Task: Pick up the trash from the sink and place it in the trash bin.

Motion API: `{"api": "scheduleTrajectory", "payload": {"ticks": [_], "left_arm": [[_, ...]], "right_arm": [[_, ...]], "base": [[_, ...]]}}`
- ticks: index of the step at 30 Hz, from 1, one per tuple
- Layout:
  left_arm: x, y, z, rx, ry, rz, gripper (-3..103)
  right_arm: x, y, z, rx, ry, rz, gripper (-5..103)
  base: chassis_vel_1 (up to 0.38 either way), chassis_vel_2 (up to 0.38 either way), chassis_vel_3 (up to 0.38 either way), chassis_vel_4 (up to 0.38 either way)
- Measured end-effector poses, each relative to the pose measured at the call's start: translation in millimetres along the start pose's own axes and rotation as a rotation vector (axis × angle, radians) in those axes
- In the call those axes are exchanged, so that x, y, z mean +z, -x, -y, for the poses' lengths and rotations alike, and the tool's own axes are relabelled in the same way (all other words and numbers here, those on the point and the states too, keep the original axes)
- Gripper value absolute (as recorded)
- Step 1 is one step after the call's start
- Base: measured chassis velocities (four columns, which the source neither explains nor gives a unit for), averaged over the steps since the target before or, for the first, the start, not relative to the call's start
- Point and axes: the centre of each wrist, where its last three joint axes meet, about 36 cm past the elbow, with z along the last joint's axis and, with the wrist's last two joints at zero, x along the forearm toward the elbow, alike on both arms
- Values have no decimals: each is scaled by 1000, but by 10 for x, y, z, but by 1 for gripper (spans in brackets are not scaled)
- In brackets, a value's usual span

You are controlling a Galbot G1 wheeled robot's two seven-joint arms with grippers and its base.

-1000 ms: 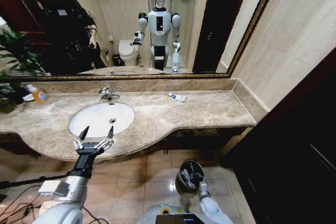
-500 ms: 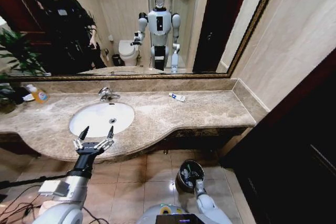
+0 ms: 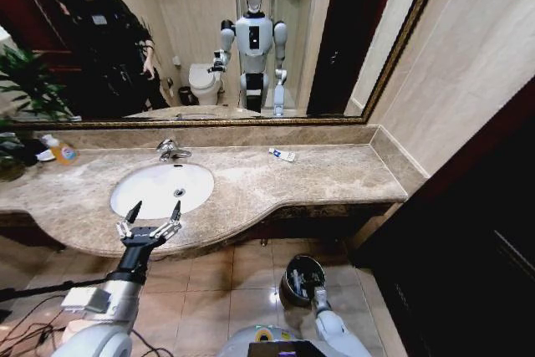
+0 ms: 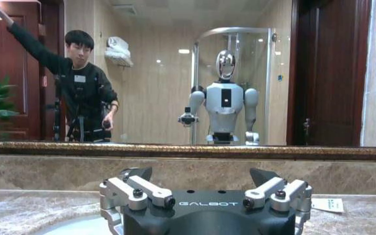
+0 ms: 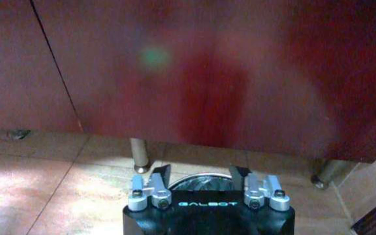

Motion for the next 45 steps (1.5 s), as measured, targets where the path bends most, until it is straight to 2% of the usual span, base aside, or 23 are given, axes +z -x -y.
{"api": "scheduleTrajectory", "payload": {"ticks": [1,2,5,7,9,12,30,36,38,41,45], "left_arm": [[0,0,0,0,0,0,100],[0,0,0,0,0,0,100],[0,0,0,0,0,0,100],[0,0,0,0,0,0,100],[0,0,0,0,0,0,100],[0,0,0,0,0,0,100],[0,0,0,0,0,0,100],[0,0,0,0,0,0,100],[0,0,0,0,0,0,100],[0,0,0,0,0,0,100],[0,0,0,0,0,0,100]], "right_arm": [[0,0,-10,0,2,0,69],[0,0,-10,0,2,0,69],[5,-4,-53,-3,9,-2,85],[8,-4,-63,-3,11,-3,85],[10,-5,-82,-5,13,-3,95],[11,-3,-87,-6,13,-4,100],[-16,-57,-54,0,11,1,100],[-391,-272,8,24,88,57,100],[-592,-406,59,45,83,135,100],[-771,-534,121,48,74,196,100],[-1169,-797,157,39,95,284,100]], "base": [[0,0,0,0],[0,0,0,0],[0,0,0,0],[0,0,0,0],[0,0,0,0],[0,0,0,0],[0,0,0,0],[0,0,0,0],[0,0,0,0],[0,0,0,0],[0,0,0,0]]}}
